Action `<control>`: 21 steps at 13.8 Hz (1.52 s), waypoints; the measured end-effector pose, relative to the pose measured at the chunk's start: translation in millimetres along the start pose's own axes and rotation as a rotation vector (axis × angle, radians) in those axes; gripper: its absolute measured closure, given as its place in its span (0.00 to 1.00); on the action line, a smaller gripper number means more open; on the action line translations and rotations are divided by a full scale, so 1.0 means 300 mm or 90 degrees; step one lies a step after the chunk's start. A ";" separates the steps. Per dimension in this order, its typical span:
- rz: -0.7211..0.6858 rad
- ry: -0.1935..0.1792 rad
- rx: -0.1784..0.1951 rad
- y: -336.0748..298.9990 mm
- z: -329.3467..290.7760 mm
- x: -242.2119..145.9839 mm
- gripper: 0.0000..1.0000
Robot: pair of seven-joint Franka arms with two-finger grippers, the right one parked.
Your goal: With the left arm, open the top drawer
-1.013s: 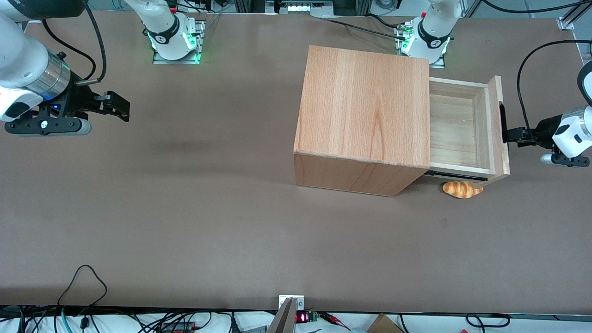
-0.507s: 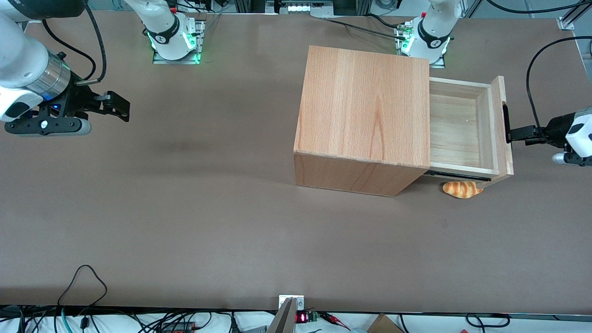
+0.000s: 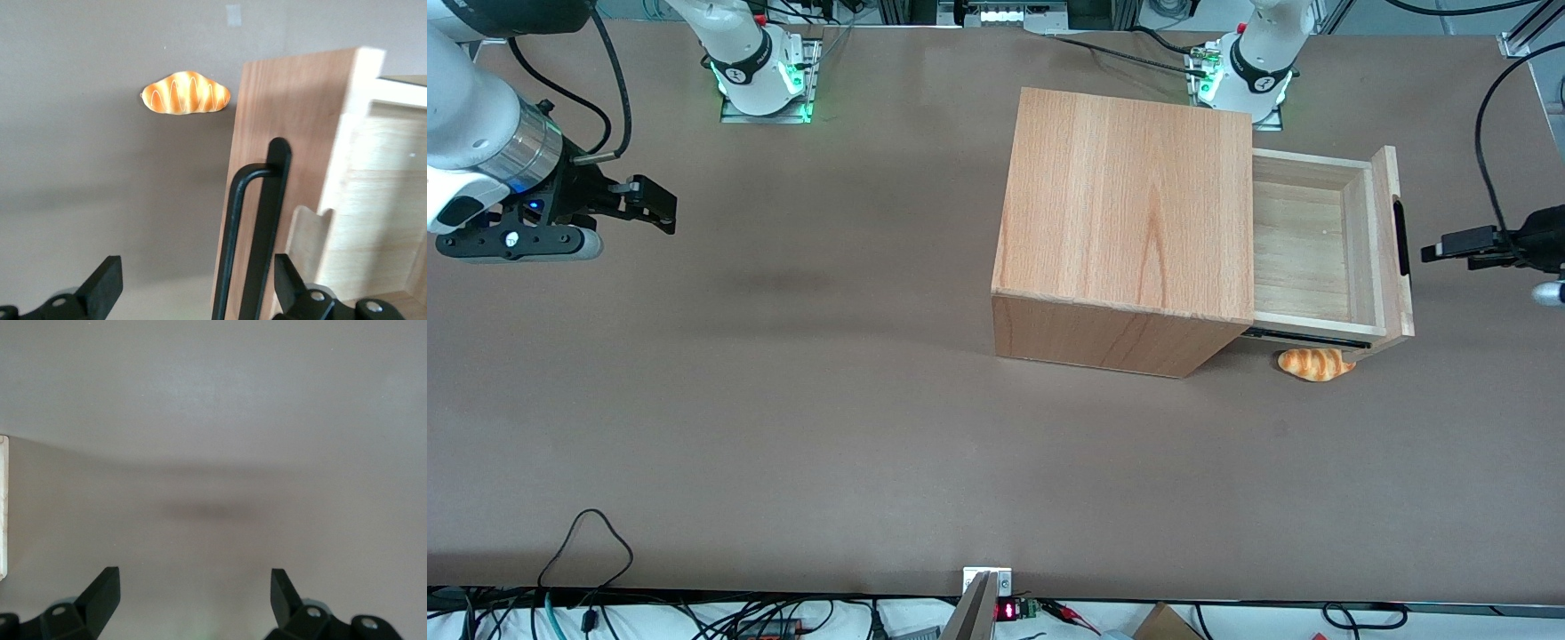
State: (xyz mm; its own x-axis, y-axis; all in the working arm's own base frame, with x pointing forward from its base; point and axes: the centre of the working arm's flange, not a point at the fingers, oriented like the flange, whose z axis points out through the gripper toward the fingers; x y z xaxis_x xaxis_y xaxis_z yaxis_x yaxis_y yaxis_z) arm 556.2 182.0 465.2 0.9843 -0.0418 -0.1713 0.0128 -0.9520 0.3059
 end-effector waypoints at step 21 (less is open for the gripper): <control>0.050 0.048 0.166 0.546 -0.255 0.096 0.00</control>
State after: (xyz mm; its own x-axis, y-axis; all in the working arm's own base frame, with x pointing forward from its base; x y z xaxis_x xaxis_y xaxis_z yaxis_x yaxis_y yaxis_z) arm 599.9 48.0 582.1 0.9910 -0.1050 -0.0830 -0.1000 -0.9930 0.0623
